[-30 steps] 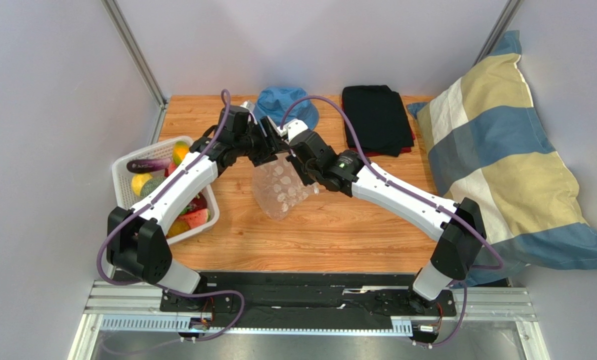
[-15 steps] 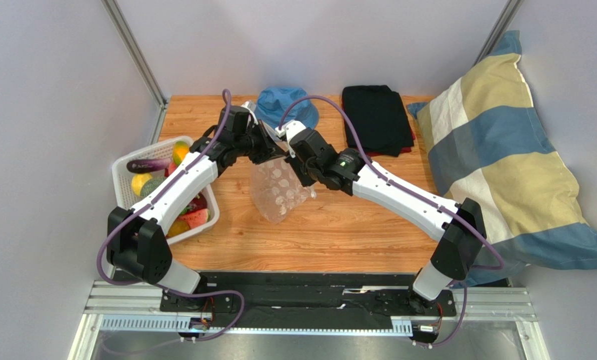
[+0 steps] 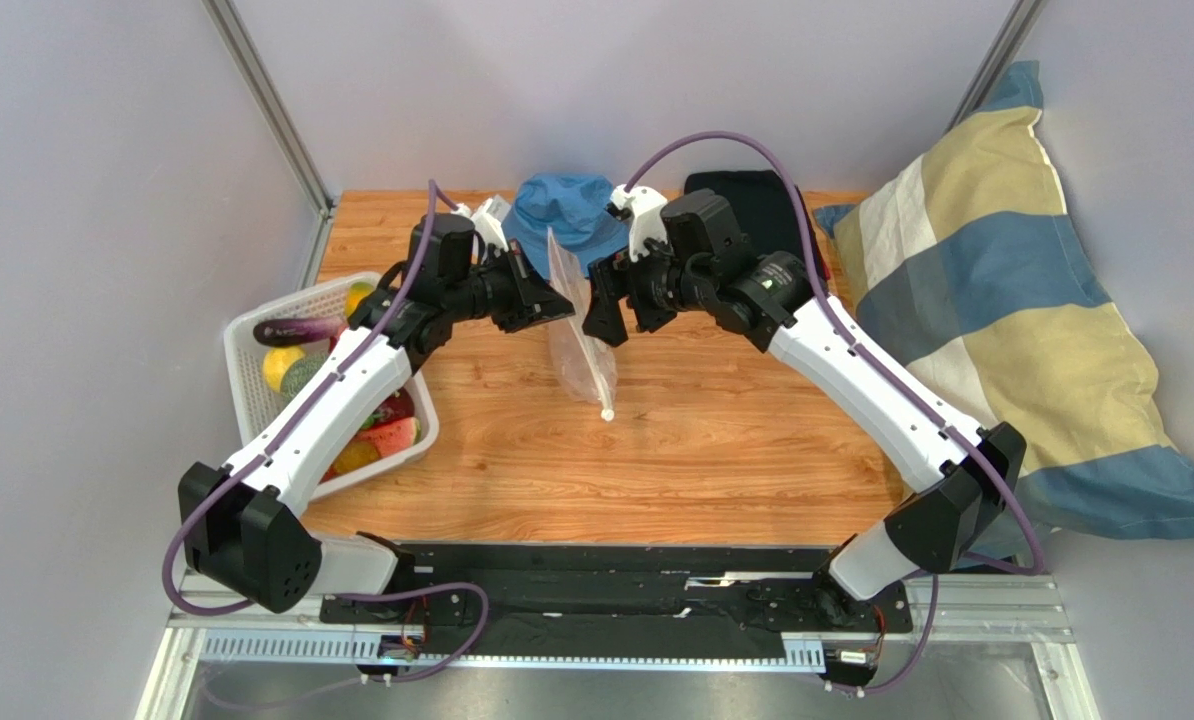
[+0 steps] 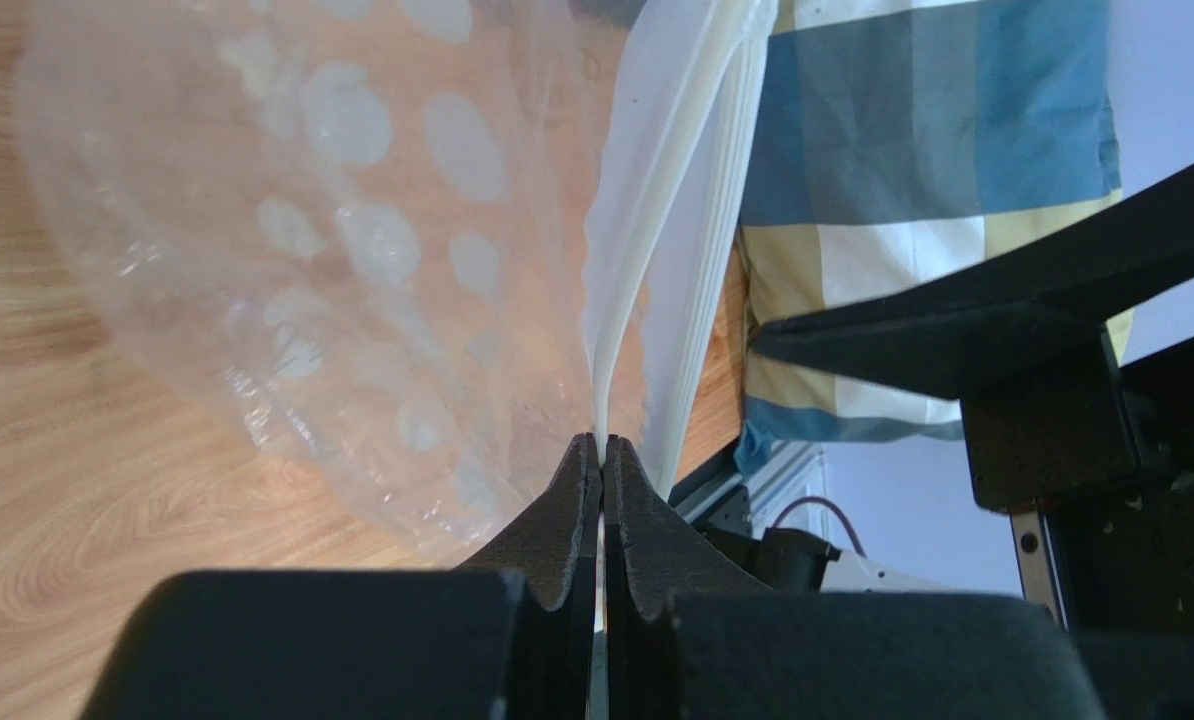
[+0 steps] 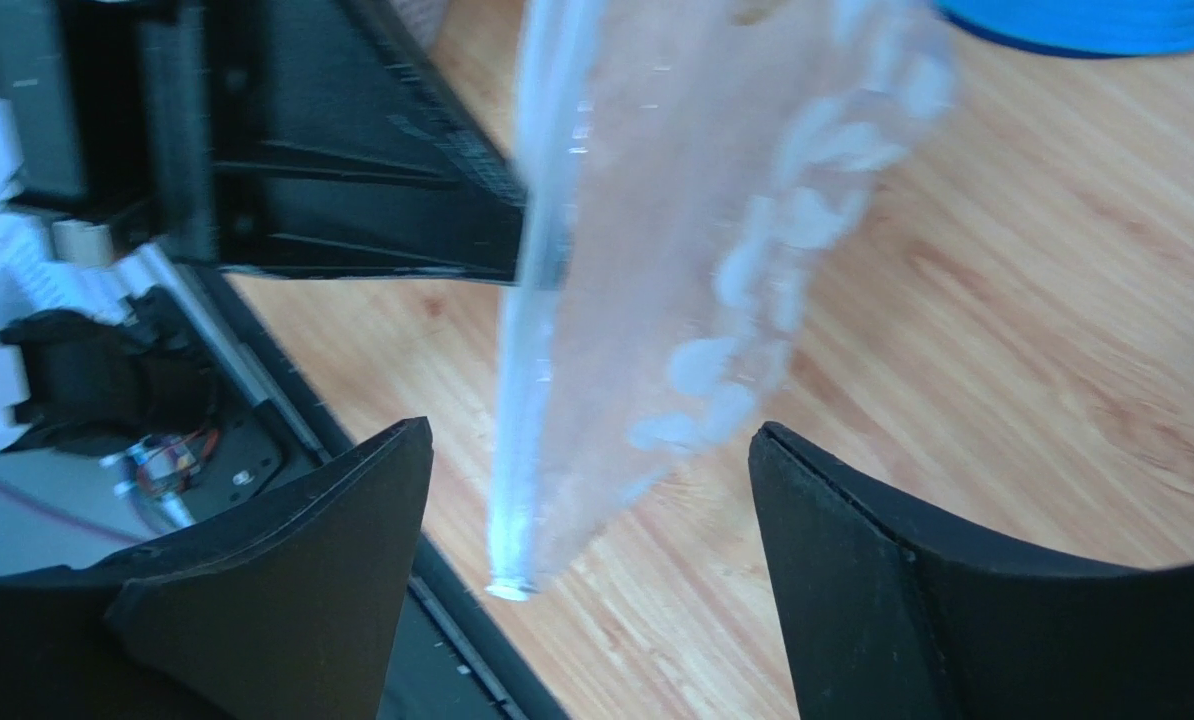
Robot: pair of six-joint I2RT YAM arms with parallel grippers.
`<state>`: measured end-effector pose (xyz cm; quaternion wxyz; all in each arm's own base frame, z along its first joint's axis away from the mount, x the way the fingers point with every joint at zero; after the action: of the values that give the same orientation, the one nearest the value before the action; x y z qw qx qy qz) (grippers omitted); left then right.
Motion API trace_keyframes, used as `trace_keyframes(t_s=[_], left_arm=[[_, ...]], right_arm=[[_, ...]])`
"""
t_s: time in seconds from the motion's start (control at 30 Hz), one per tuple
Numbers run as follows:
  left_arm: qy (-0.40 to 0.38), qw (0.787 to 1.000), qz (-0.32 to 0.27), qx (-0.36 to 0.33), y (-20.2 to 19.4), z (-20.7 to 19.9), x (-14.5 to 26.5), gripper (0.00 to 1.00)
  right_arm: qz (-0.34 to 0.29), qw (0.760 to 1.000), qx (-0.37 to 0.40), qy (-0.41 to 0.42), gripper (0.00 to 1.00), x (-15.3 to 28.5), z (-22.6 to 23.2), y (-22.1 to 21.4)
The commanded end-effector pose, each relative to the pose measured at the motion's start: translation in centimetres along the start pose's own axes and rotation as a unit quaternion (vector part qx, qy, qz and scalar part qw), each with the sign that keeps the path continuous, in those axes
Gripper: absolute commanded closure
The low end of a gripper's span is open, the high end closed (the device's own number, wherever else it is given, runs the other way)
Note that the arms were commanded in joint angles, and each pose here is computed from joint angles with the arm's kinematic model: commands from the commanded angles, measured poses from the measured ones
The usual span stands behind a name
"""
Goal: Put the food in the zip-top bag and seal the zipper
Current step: Open the zipper of the food storage bag.
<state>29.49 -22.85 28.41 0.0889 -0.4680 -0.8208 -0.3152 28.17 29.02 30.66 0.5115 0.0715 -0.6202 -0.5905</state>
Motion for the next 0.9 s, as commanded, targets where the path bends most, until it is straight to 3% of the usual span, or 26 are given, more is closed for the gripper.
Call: trace_keyframes(t_s=[0.0, 0.2, 0.47, 0.6, 0.87], left_arm=[[-0.029, 0.999, 0.005, -0.014, -0.4, -1.1, 0.6, 1.00], [-0.036, 0.999, 0.004, -0.019, -0.7, -1.6, 0.7, 1.00], [-0.047, 0.999, 0.008, -0.025, -1.3, -2.2, 1.2, 1.00], [-0.050, 0.998, 0.008, -0.032, -1.4, -2.4, 1.7, 1.00], [-0.045, 0.997, 0.019, -0.061, -2.4, -1.9, 2.8, 1.00]], right_arm=[[-0.016, 0.995, -0.016, 0.101, 0.19, 1.0, 3.8, 1.6], [-0.017, 0.992, -0.019, 0.125, 0.15, 0.6, 4.5, 1.8], [-0.010, 1.000, 0.017, 0.018, 0.33, -2.2, 1.2, 1.2], [-0.010, 0.999, 0.025, -0.025, 0.49, -1.9, -0.2, 0.9], [-0.013, 1.000, 0.019, -0.007, 0.55, 0.2, -0.4, -0.4]])
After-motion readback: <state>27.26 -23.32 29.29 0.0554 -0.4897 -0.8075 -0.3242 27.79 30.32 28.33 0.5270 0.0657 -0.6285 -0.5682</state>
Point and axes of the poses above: each gripper's point midway between its finger pads, its own x axis back along the fingers, its own z axis along the line the jaws close on, y = z × x, the point moved 3 cm from there along x, back along the fingers, and after that the axes turned 3 degrees about x, right-handed, at the moved point
